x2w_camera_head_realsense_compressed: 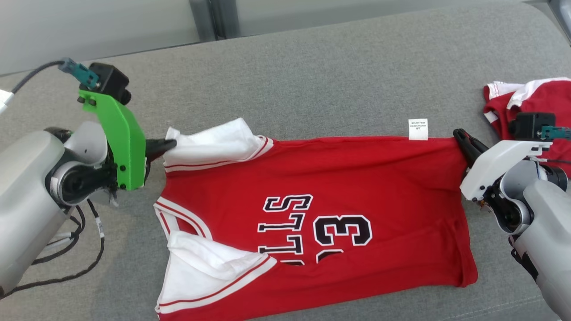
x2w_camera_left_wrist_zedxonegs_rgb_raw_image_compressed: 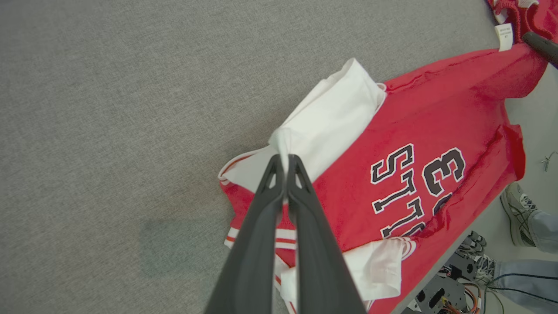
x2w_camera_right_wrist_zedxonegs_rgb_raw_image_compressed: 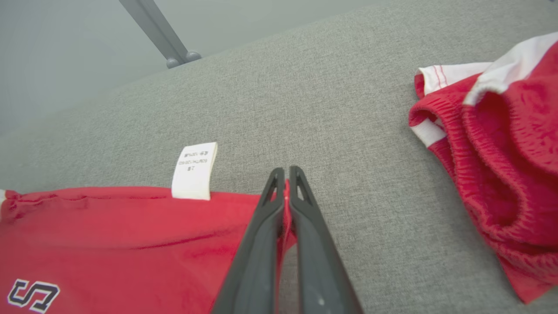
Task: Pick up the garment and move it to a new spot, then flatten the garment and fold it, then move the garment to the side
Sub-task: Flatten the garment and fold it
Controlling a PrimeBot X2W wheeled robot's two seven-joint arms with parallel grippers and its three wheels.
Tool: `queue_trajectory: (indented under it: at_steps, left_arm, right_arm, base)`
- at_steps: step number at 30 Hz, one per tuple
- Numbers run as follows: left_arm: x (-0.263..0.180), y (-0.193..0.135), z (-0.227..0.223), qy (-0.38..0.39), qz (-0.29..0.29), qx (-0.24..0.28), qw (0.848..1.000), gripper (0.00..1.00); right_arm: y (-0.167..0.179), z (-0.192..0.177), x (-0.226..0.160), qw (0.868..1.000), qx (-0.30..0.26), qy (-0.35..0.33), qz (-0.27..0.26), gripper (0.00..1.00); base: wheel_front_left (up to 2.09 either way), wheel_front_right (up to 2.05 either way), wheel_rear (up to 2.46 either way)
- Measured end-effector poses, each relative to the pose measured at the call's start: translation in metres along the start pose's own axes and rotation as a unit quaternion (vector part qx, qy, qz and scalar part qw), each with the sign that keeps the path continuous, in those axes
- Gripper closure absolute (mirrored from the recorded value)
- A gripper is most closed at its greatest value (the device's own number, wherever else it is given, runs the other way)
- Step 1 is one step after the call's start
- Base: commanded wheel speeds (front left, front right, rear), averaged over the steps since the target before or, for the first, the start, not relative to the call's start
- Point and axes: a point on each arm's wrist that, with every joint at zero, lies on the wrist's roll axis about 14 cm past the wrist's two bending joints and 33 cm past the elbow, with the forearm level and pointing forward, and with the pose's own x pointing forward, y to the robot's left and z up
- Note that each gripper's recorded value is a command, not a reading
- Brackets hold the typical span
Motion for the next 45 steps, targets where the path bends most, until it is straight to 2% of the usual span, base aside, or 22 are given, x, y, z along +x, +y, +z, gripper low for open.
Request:
queue_trajectory:
  at_steps: [7, 13, 22, 35, 45]
  left_arm:
    - [-0.03, -0.016, -0.034, 0.068, -0.016, -0.016, 0.997, 1.0]
    - [-0.044, -0.03, -0.06, 0.108, -0.036, -0.031, 0.993, 1.0]
    - [-0.048, -0.053, -0.097, 0.171, -0.064, -0.036, 0.983, 1.0]
    - [-0.05, -0.072, -0.131, 0.22, -0.084, -0.05, 0.971, 1.0]
    - [-0.046, -0.067, -0.144, 0.239, -0.078, -0.062, 0.966, 1.0]
  right_arm:
    - [0.004, 0.004, -0.007, 1.0, -0.011, 0.006, 0.006, 1.0]
    - [0.01, -0.005, -0.008, 0.999, -0.03, 0.039, 0.018, 1.0]
    - [0.001, -0.021, -0.015, 0.993, -0.053, 0.099, 0.017, 1.0]
    - [-0.01, -0.048, -0.041, 0.983, -0.06, 0.173, 0.015, 1.0]
    - [-0.016, -0.067, -0.048, 0.974, -0.049, 0.221, 0.011, 1.0]
  base:
    - [0.0, 0.0, 0.0]
    - [0.0, 0.0, 0.0]
    - [0.0, 0.0, 0.0]
    - [0.0, 0.0, 0.0]
    - [0.0, 0.0, 0.0]
